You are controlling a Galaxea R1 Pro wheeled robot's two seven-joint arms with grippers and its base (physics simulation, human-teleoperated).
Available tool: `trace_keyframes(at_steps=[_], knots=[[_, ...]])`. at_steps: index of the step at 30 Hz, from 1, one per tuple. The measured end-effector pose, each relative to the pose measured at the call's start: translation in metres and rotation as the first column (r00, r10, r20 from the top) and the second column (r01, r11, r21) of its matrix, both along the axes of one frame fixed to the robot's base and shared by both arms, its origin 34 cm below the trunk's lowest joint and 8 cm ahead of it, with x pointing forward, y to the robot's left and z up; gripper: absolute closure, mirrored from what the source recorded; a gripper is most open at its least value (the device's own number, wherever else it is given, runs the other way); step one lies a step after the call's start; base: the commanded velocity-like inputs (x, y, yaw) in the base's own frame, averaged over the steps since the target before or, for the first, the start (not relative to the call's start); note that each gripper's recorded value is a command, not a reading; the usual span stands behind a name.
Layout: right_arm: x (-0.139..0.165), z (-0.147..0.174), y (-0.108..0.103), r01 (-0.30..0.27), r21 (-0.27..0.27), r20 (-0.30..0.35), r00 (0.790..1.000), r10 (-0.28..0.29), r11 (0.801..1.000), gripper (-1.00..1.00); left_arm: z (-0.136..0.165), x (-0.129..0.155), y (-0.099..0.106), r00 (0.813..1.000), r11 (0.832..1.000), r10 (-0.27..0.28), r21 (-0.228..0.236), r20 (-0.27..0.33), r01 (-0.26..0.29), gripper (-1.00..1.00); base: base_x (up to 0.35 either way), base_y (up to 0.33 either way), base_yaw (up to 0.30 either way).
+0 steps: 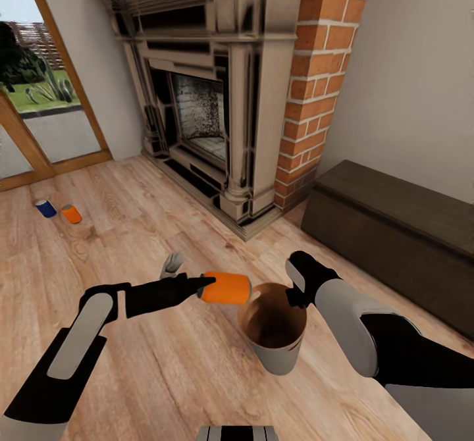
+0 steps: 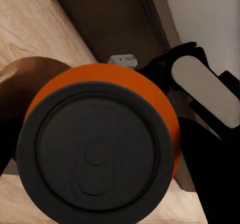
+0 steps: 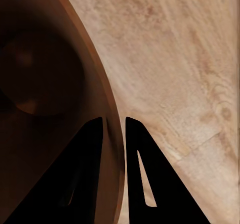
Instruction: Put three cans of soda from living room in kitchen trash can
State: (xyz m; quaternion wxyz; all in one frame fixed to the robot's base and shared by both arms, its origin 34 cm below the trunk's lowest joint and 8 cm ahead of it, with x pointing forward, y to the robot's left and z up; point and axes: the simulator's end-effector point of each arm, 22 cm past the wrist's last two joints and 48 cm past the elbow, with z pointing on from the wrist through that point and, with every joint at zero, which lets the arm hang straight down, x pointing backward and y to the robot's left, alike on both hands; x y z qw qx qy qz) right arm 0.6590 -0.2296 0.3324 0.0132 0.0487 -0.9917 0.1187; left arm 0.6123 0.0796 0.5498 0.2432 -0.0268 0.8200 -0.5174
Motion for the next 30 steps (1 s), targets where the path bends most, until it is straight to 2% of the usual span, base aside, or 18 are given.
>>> trace_keyframes(at_steps=[4, 11, 18, 23, 30], knots=[[0.002, 0.01, 0.003, 0.0, 0.005, 0.016, 1.0, 0.0, 1.0, 1.0, 0.009, -0.002, -0.003, 1.0, 1.0, -0.007, -0.001, 0.015, 0.007, 1.0, 0.0, 0.0, 0.0], [0.007, 0.028, 0.006, -0.008, 0.003, 0.046, 0.999, 0.008, 1.0, 1.0, 0.027, -0.009, -0.019, 0.999, 0.999, -0.026, -0.021, 0.039, 0.026, 1.0, 0.0, 0.0, 0.0], [0.01, 0.046, 0.025, -0.021, 0.029, 0.074, 0.997, 0.019, 0.999, 1.0, 0.042, -0.013, -0.03, 0.998, 0.999, -0.033, -0.029, 0.06, 0.035, 1.0, 0.0, 0.0, 0.0], [0.013, 0.059, 0.03, -0.025, 0.04, 0.097, 0.995, 0.021, 0.999, 1.0, 0.035, -0.016, -0.036, 0.998, 0.999, -0.033, 0.033, 0.051, 0.032, 1.0, 0.0, 0.0, 0.0], [0.018, 0.077, 0.031, -0.028, 0.042, 0.128, 0.991, 0.022, 0.999, 1.0, 0.039, -0.017, -0.042, 0.998, 0.998, -0.017, 0.068, 0.052, 0.014, 1.0, 0.0, 0.0, 0.0]])
